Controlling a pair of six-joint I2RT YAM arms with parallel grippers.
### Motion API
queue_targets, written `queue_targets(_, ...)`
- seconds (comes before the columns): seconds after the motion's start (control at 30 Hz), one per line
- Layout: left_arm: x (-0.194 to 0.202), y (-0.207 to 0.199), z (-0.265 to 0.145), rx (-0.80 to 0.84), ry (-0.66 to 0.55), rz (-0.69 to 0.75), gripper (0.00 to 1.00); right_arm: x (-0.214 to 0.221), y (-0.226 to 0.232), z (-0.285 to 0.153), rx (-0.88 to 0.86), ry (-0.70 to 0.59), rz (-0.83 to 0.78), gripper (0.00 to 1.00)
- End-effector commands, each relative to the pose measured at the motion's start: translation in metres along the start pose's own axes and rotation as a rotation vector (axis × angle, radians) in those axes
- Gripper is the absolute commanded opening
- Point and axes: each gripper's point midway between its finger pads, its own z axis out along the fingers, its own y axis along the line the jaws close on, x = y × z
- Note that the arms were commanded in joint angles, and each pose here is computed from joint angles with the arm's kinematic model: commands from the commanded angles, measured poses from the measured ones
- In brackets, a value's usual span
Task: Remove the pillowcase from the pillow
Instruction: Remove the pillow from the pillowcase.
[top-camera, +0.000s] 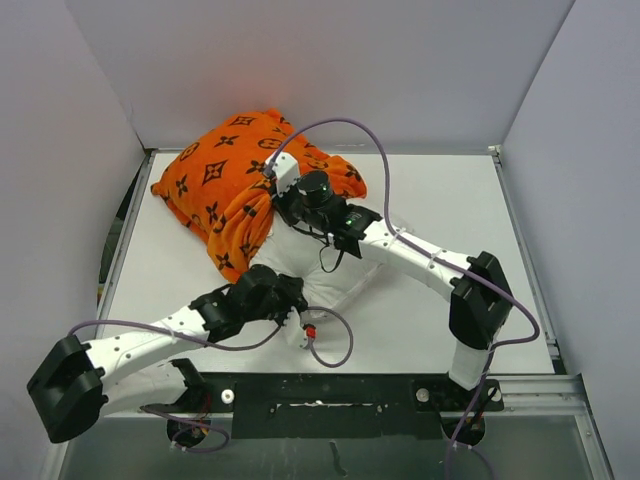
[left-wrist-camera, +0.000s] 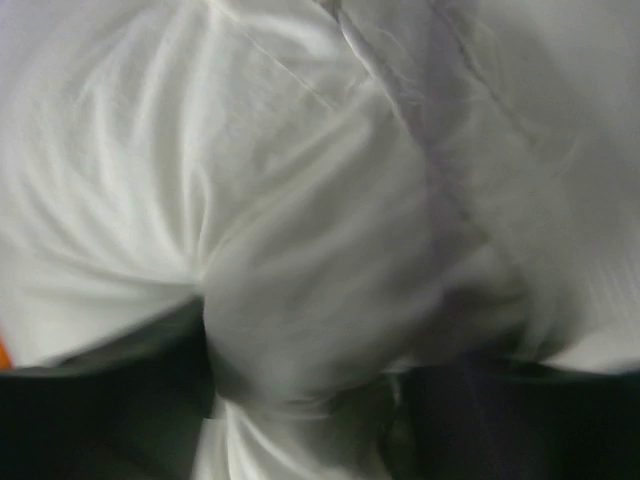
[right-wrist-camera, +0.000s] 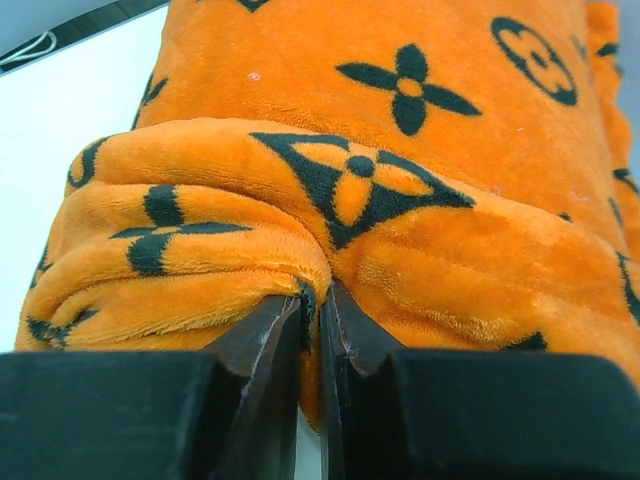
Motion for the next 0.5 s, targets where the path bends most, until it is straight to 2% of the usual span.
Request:
queue_targets(0.0, 0.013, 0.022, 0.009, -0.009, 0.035, 0.035, 0.00, -0.036, 0.029, -0.022, -0.099, -0.082, 0.050, 0.00)
queue_targets(0.1, 0.008, 0.019, 0.001, 0.002, 0.005, 0.007, 0.00, -0.031, 0.011, -0.024, -0.067, -0.070, 0.059, 0.00)
queue_targets(0.3, -0.040, -0.011, -0.051, 0.109, -0.225, -0.023, 0.00, -0.021, -0.057, -0.027, 0.043, -0.046, 0.096, 0.00)
queue_targets(0.47, -0.071, -0.033, -0.104, 0.303, -0.313, -0.268, 0.00, -0.008, -0.106, -0.051, 0.171, -0.026, 0.086, 0.00)
